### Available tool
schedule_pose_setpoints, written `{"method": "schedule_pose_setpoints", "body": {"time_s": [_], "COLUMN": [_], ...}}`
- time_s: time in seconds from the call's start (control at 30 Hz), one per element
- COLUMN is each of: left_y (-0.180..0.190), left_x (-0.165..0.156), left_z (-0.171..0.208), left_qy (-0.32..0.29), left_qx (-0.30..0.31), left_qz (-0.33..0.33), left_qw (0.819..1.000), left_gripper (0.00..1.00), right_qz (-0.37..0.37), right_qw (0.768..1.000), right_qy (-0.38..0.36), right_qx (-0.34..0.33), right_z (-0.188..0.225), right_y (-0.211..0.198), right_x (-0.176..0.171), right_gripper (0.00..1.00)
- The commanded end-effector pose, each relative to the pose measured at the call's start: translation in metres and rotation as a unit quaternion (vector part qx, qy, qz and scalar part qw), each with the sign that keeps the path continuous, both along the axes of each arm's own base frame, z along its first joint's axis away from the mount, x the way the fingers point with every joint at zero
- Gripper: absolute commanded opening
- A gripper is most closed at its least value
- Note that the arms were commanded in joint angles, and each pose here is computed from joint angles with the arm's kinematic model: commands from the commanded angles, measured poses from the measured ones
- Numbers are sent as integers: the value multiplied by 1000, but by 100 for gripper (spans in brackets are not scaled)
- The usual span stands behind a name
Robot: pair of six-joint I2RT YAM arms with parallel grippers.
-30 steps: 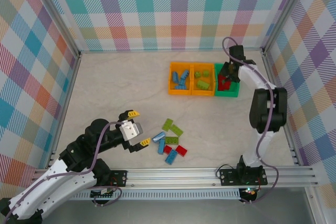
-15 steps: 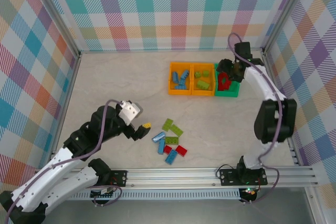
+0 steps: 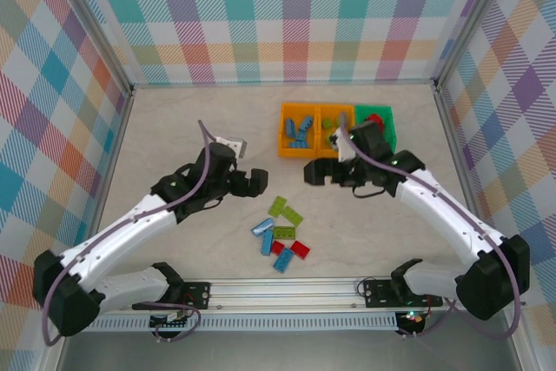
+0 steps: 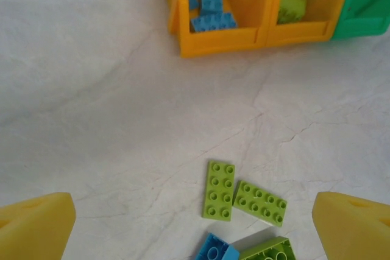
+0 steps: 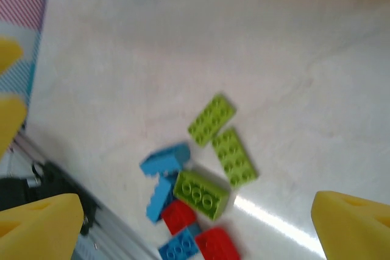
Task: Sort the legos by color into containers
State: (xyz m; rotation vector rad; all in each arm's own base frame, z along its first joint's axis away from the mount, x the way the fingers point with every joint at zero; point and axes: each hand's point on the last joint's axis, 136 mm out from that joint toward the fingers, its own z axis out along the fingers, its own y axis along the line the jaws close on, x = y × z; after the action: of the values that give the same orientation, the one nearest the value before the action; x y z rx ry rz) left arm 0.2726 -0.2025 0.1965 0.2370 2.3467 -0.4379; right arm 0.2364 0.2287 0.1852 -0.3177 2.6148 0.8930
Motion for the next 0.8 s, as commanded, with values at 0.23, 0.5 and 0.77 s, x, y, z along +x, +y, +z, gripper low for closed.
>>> {"method": "schedule_pose_setpoints", "body": {"time_s": [0.23, 0.5, 0.77], "left_y": [-12, -19, -14], "left_x": [-20, -117, -140], "left_z": [-6, -9, -8], "left_qy": [8, -59, -208], "left_qx": [52, 115, 101], "left_qz": [-126, -442, -498], "left_qw": [991, 887, 836], "left_gripper": [100, 100, 100], "right_qz": [67, 86, 78], "right_qw": [983, 962, 955], "right_qy": [49, 51, 74], "right_qx": [-166, -253, -277], "right_z": [-96, -147, -175], "right_y": [24, 51, 49], "right_x": [-28, -4, -6], "right_gripper": [97, 86, 65]}}
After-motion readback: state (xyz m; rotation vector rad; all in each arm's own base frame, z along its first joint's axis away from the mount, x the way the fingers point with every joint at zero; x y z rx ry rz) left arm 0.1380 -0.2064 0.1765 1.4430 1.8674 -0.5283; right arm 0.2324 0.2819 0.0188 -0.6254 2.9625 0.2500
